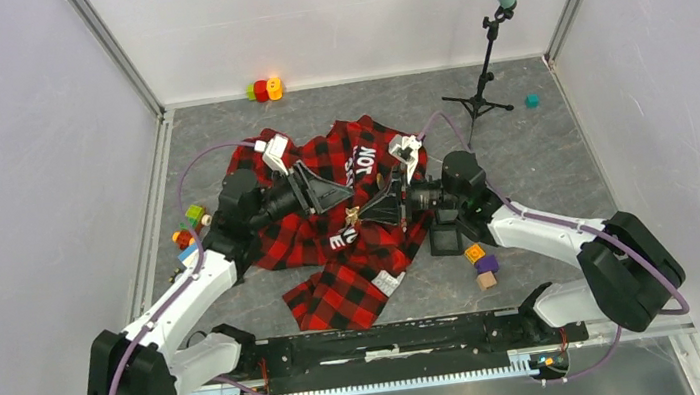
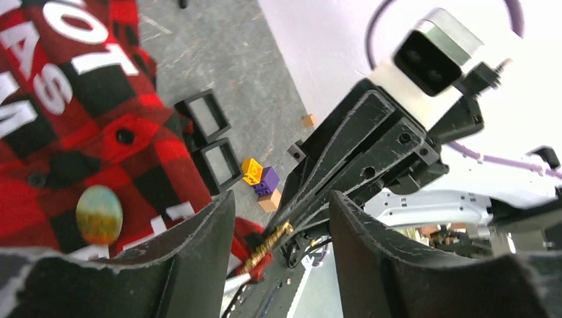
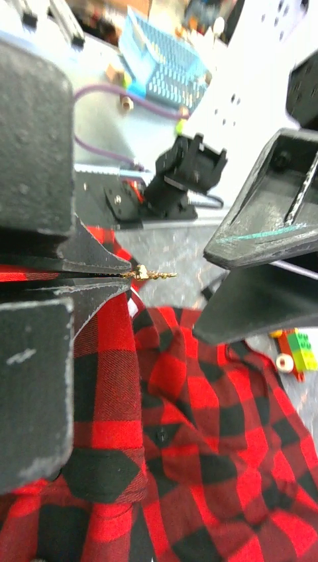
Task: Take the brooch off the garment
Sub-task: Remove the brooch from the clothes, then close the brooch.
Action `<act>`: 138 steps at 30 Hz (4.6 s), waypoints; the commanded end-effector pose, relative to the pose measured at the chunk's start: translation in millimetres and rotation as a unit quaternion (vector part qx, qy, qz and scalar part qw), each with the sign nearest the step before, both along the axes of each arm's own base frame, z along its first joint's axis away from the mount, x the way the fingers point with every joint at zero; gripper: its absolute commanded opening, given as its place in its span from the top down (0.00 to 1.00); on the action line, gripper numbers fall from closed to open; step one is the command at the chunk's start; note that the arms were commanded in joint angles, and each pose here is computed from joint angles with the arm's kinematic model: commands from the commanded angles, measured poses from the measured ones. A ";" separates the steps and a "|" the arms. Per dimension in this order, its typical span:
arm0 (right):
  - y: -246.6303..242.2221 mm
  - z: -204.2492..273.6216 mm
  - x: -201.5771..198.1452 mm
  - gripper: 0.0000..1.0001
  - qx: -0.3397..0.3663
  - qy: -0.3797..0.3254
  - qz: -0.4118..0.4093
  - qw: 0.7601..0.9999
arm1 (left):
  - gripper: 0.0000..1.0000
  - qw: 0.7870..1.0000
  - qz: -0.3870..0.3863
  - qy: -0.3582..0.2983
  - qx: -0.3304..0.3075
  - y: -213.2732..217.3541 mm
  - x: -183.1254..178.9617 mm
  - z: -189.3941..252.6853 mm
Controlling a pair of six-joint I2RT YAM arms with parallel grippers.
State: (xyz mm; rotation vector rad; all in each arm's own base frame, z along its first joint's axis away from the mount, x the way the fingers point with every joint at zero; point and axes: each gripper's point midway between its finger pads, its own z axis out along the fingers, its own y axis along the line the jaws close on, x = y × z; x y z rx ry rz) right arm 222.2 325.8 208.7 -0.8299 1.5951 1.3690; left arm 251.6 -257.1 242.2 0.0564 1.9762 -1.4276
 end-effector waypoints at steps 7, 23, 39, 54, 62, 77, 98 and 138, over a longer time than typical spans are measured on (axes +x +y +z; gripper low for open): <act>-2.8 42.2 -19.9 1.00 0.052 0.037 0.067 0.996 | 0.46 0.974 -0.083 -0.201 -0.066 -5.5 -29.7 49.6; -4.9 44.8 -15.2 1.00 0.061 0.040 0.075 0.994 | 0.55 0.983 -0.107 -0.144 -0.042 -3.6 -46.6 1.0; -4.5 39.6 -15.2 0.79 0.061 0.052 0.076 0.994 | 0.98 0.981 -0.142 -0.131 -0.024 -20.5 -54.7 -13.9; -25.7 27.9 -15.3 0.59 0.058 -0.011 0.010 0.998 | 0.98 0.987 -0.069 -0.141 -0.016 -9.8 -39.3 -12.0; -21.4 -13.2 -16.5 0.57 -0.011 -0.035 0.011 0.999 | 0.98 0.988 -0.057 -0.142 -0.003 -7.7 -34.3 -10.8; -3.6 -36.9 -13.1 1.00 -0.048 -0.009 0.023 0.999 | 0.98 0.987 -0.042 -0.146 0.062 -4.9 -26.4 -33.1; -13.1 -10.0 65.9 1.00 -0.027 0.015 -0.059 0.998 | 0.98 0.955 0.018 -0.117 0.271 22.6 -8.0 -108.6; -48.6 33.7 53.0 0.37 -0.022 -0.219 -0.073 0.973 | 0.98 0.977 -0.197 -0.077 0.036 -13.2 -50.0 62.8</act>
